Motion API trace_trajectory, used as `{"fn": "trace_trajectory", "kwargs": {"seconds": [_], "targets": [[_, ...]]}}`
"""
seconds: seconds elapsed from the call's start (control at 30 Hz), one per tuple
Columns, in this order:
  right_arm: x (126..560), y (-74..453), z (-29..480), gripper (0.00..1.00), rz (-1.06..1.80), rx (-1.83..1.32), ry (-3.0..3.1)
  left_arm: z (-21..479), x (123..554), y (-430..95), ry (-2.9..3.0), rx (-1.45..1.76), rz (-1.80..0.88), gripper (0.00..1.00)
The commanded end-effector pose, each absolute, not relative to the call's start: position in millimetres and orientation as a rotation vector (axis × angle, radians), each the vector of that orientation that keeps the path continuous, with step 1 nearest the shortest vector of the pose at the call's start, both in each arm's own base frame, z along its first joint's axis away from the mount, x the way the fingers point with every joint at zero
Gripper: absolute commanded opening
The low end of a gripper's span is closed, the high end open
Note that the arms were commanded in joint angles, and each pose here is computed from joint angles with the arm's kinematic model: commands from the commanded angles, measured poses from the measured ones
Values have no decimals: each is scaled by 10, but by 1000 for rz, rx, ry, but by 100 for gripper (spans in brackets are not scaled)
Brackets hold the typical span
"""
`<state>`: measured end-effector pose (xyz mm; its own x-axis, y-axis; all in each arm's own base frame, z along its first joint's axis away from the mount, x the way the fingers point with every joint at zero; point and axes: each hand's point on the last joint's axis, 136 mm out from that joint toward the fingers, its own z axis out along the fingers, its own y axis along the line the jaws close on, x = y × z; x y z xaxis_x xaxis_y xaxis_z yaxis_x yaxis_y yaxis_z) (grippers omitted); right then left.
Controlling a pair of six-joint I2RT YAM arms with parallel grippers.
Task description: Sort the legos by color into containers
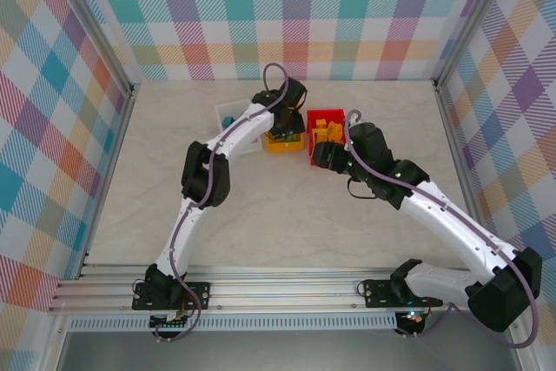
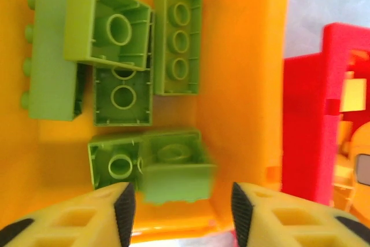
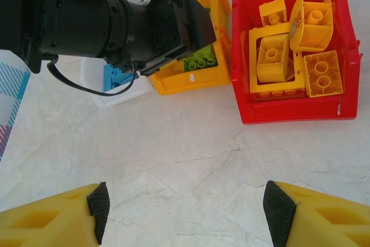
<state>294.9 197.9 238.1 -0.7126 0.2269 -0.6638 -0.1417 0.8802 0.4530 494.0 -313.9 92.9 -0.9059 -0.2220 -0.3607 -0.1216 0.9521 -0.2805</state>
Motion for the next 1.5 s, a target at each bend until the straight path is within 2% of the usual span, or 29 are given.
{"fn": "trace_trajectory", "kwargs": {"seconds": [0.0, 0.2, 0.27, 0.33, 0.37, 0.4, 0.5, 0.6, 0.73, 0.8, 1.0, 1.2, 1.47], "targets": [[2945, 1976, 2394, 73, 656, 65, 2269, 1092, 4990, -3069, 2689, -242, -356, 58], [2933, 1916, 2433, 74, 635, 58, 2263, 1581, 4908, -2978, 2624, -230, -369, 63], [2945, 1828, 2447, 75, 612, 75, 2269, 1881, 4820, -2895, 2576, -228, -374, 69], [2980, 1663, 2414, 79, 564, 127, 2298, 2150, 4701, -2737, 2527, -243, -369, 76], [3013, 1530, 2393, 83, 534, 180, 2313, 2292, 4619, -2639, 2498, -250, -384, 95], [3043, 1383, 2368, 100, 503, 239, 2324, 2414, 4529, -2545, 2467, -254, -420, 100], [3123, 983, 2324, 100, 402, 362, 2313, 2692, 4253, -2131, 2358, -303, -453, 100], [3137, 618, 2413, 100, 191, 400, 2207, 2882, 3891, -1533, 2253, -369, -337, 100], [3043, 85, 2329, 100, -39, 601, 2074, 2918, 3363, -430, 2099, -628, 142, 100], [3092, -41, 2173, 100, -30, 620, 2054, 2828, 3112, 36, 1973, -728, 317, 100], [3346, -10, 1627, 100, -73, 326, 2031, 2121, 3153, 291, 1938, -494, 283, 100], [3543, 89, 1248, 100, -55, 206, 2080, 1264, 3422, 216, 2055, -414, 181, 100], [3892, 77, 996, 100, -9, 147, 2082, 1011, 3936, 180, 1997, -276, 165, 100]]}}
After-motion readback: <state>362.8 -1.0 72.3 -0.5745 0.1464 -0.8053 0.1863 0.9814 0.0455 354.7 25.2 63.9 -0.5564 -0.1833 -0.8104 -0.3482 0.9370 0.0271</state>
